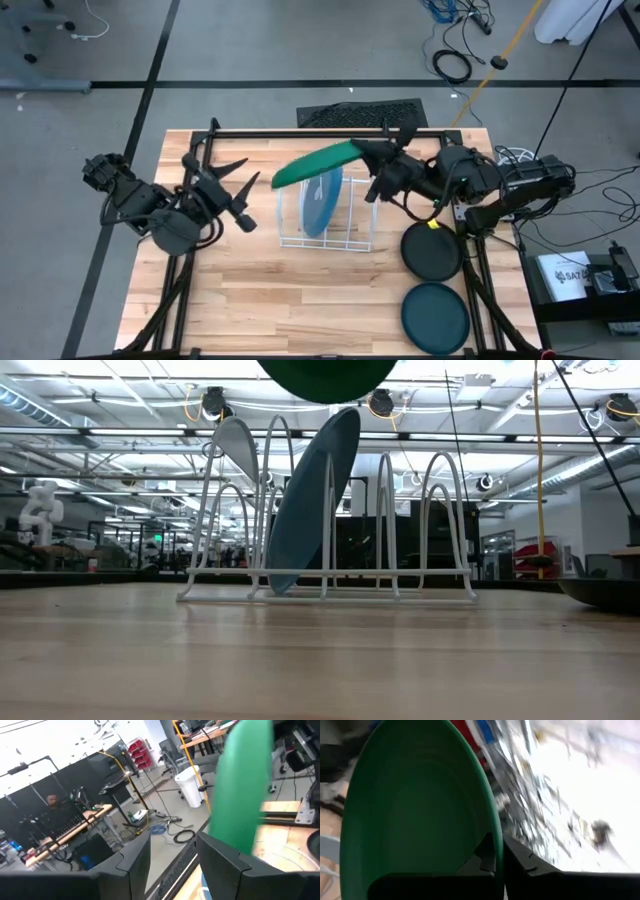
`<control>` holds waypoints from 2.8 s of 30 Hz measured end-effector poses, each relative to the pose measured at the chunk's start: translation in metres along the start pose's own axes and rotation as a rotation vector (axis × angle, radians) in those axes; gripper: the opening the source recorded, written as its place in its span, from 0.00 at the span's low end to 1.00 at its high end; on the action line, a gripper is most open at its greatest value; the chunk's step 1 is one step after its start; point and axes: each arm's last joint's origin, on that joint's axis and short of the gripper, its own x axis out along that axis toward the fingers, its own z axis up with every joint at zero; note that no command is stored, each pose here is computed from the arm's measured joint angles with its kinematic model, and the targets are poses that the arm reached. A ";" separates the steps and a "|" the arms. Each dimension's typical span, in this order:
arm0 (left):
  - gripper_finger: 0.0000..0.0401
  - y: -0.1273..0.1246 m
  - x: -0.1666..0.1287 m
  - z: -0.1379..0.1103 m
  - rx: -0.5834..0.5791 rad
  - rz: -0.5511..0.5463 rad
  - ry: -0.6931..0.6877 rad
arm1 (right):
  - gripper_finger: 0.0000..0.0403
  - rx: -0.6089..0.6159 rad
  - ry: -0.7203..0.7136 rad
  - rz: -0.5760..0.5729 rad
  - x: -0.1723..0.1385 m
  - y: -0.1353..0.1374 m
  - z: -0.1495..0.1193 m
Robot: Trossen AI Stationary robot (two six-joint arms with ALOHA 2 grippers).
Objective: Sort dishes
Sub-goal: Put the green plate in the dish rack, then adjust the blue plate in the dish rack
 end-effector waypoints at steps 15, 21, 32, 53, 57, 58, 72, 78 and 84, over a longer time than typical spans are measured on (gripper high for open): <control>0.42 -0.002 -0.016 0.001 -0.028 -0.125 -0.028 | 0.00 -0.434 -0.297 0.178 0.028 0.026 -0.008; 0.42 -0.003 -0.016 0.001 -0.051 -0.138 -0.026 | 0.00 -0.525 -0.311 0.174 0.048 0.042 -0.013; 0.42 -0.003 -0.016 0.000 -0.041 -0.138 -0.024 | 0.00 -0.625 -0.244 0.346 0.063 0.073 -0.029; 0.42 -0.004 -0.016 -0.001 -0.061 -0.191 -0.020 | 0.13 -0.669 -0.113 0.497 0.092 0.136 -0.047; 0.42 -0.004 -0.016 -0.001 -0.062 -0.191 -0.020 | 0.22 -0.664 -0.118 0.494 0.091 0.136 -0.046; 0.42 -0.004 -0.016 -0.001 -0.062 -0.191 -0.020 | 0.25 -0.657 -0.117 0.495 0.091 0.136 -0.046; 0.42 -0.007 -0.016 -0.002 -0.053 -0.191 -0.018 | 0.51 -0.676 -0.013 0.434 0.087 0.126 -0.045; 0.42 -0.007 -0.016 -0.002 -0.075 -0.191 -0.015 | 0.50 -0.700 0.120 0.384 0.088 0.121 -0.050; 0.42 -0.008 -0.015 -0.007 -0.102 -0.188 0.004 | 0.50 -0.649 0.082 0.344 0.074 0.107 -0.036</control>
